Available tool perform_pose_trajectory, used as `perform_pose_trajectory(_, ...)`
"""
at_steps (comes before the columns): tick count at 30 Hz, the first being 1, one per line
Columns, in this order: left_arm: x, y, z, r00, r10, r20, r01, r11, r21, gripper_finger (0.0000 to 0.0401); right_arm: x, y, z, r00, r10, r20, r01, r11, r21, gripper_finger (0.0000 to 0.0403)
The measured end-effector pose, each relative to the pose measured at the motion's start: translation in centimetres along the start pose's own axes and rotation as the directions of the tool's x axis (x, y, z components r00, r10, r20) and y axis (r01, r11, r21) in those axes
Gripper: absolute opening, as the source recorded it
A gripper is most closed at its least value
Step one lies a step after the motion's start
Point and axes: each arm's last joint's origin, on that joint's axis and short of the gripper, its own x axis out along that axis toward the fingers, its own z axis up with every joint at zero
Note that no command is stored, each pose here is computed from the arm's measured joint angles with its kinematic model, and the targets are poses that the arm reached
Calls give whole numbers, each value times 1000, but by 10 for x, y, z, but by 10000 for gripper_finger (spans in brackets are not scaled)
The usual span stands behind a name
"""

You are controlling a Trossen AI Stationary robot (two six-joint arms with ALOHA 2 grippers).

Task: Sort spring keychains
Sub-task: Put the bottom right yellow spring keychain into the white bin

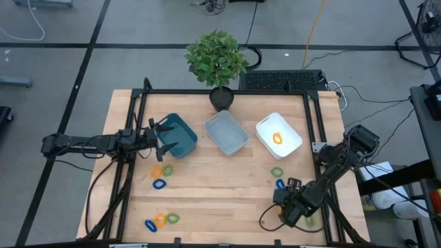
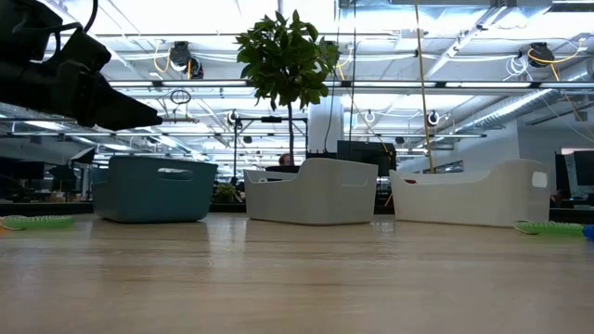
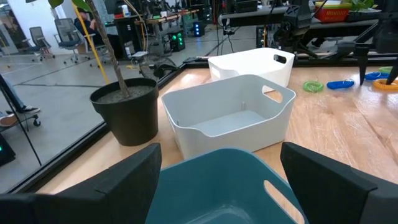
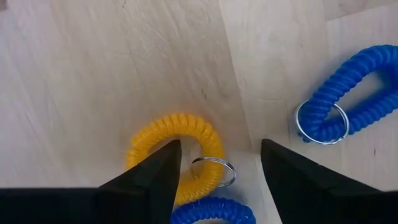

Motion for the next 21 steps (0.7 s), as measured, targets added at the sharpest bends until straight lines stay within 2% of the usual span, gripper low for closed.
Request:
perform_pose_trajectory(5, 0, 0, 0, 1000, 0, 0, 0, 1000, 0, 335, 0, 0, 1, 1000, 8, -20, -7, 1000, 26, 160)
perform_pose_trajectory(15, 0, 0, 0, 1000, -1, 0, 1, 1000, 0, 335, 1, -1, 0, 1000, 2, -24, -1, 1000, 31, 15)
perform_pose_trajectory(21, 0, 0, 0, 1000, 0, 0, 0, 1000, 0, 335, 1, -1, 0, 999, 5, -35, -4, 999, 32, 6)
